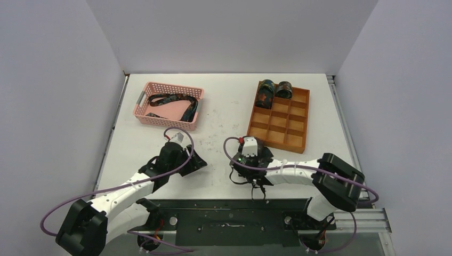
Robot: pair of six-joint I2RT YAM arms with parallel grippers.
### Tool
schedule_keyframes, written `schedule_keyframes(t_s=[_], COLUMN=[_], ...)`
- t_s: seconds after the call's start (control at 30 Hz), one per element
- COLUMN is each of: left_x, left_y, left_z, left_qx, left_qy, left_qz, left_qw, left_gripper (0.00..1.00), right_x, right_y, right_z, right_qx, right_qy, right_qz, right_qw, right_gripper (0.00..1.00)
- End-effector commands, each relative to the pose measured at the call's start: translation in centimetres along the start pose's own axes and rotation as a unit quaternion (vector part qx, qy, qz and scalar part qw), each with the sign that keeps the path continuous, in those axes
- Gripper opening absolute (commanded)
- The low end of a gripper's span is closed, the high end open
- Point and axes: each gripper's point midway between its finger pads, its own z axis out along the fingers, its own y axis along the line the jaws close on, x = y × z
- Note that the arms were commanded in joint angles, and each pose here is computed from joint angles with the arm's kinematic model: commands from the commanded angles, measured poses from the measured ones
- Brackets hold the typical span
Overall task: Roll the ties
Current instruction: Roll the tie at the center of the board.
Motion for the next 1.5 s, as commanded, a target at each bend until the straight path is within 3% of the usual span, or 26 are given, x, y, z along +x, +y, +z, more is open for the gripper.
schedule_keyframes(t_s=[0.0,0.33,0.53,0.63,0.83,1.0,1.07,1.13,1.27,1.47], left_x=[-1.0,-1.0,-1.0,-0.9,-2.0,-4.7,-5.7,-6.5,-7.9,-7.7], left_y=[-1.3,-1.0,-1.1,-1.4,-2.6,-5.7,-6.9,-8.2,-10.6,-14.8], left_z=[-0.5,-0.7,-0.4,-0.3,-0.7,-0.5,0.0,0.6,2.5,4.9], left_qx=[0.027,0.022,0.02,0.024,0.044,0.095,0.113,0.137,0.194,0.268], left_qy=[-0.019,-0.022,-0.019,-0.013,-0.029,-0.052,-0.051,-0.04,-0.032,0.009], left_qz=[0.002,0.002,0.004,0.006,0.018,0.013,0.004,-0.002,-0.03,-0.044], left_qw=[0.999,1.0,1.0,1.0,0.998,0.994,0.992,0.99,0.98,0.962], left_gripper=[0.54,0.54,0.54,0.54,0.56,0.71,0.82,1.0,0.96,0.96], right_x=[-1.8,-3.6,-4.5,-4.9,-6.3,-9.5,-10.1,-10.2,-10.5,-10.5], right_y=[1.3,-2.8,-2.3,-0.7,1.5,-0.8,-2.9,-5.0,-7.4,-7.8], right_z=[2.4,6.0,5.4,3.7,-2.1,-4.8,-4.6,-3.9,-2.1,-0.2], right_qx=[0.014,0.084,0.047,0.006,-0.084,-0.102,-0.084,-0.071,-0.085,-0.104], right_qy=[-0.015,-0.011,-0.018,-0.027,-0.045,-0.068,-0.072,-0.074,-0.073,-0.057], right_qz=[0.028,0.045,0.02,-0.007,-0.014,0.057,0.097,0.147,0.243,0.293], right_qw=[0.999,0.995,0.999,1.0,0.995,0.991,0.989,0.984,0.963,0.949], right_gripper=[0.33,0.29,0.3,0.38,0.65,0.72,0.72,0.71,0.7,0.71])
